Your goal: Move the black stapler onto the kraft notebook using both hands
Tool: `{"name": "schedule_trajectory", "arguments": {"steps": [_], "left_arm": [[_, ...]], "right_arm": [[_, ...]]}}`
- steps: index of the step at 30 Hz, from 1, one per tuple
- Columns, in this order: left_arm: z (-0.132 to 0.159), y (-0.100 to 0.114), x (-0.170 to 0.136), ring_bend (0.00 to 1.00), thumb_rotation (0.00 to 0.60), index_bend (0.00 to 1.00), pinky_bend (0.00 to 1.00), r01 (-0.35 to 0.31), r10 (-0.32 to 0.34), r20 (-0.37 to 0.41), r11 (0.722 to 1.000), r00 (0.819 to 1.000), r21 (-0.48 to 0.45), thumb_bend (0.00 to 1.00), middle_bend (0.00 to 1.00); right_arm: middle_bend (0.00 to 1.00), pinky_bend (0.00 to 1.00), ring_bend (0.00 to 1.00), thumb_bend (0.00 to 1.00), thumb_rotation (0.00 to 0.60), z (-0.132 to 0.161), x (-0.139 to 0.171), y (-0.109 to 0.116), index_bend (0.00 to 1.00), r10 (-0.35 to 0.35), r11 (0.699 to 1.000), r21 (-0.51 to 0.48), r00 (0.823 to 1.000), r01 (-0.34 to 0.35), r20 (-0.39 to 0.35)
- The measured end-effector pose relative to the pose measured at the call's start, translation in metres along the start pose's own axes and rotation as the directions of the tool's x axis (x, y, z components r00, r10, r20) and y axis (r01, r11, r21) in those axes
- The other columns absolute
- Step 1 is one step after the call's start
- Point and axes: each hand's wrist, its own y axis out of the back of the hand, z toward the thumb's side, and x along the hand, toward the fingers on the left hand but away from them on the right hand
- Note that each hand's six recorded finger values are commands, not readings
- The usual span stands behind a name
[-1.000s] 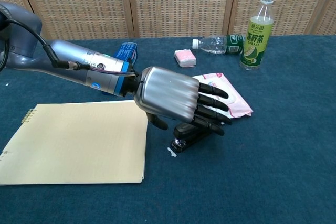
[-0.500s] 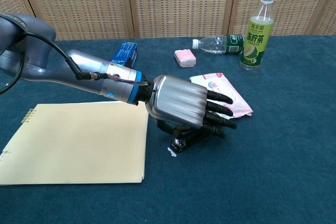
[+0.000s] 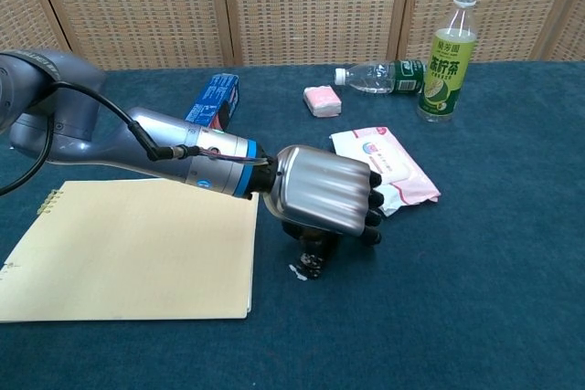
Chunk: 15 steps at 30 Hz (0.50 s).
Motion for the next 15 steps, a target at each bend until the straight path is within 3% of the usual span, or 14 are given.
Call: {"name": "schedule_trajectory", "arguments": {"steps": [15], "left_arm": [[-0.021, 0.012, -0.019, 0.42, 0.6, 0.74, 0.46, -0.073, 0.073, -0.041, 0.997, 0.996, 0.003, 0.33, 0.49]], "right_arm": [[0.0, 0.0, 0.0, 0.0, 0.6, 0.007, 0.002, 0.002, 0.0, 0.0, 1.0, -0.013, 1.0, 0.0, -0.024]]}}
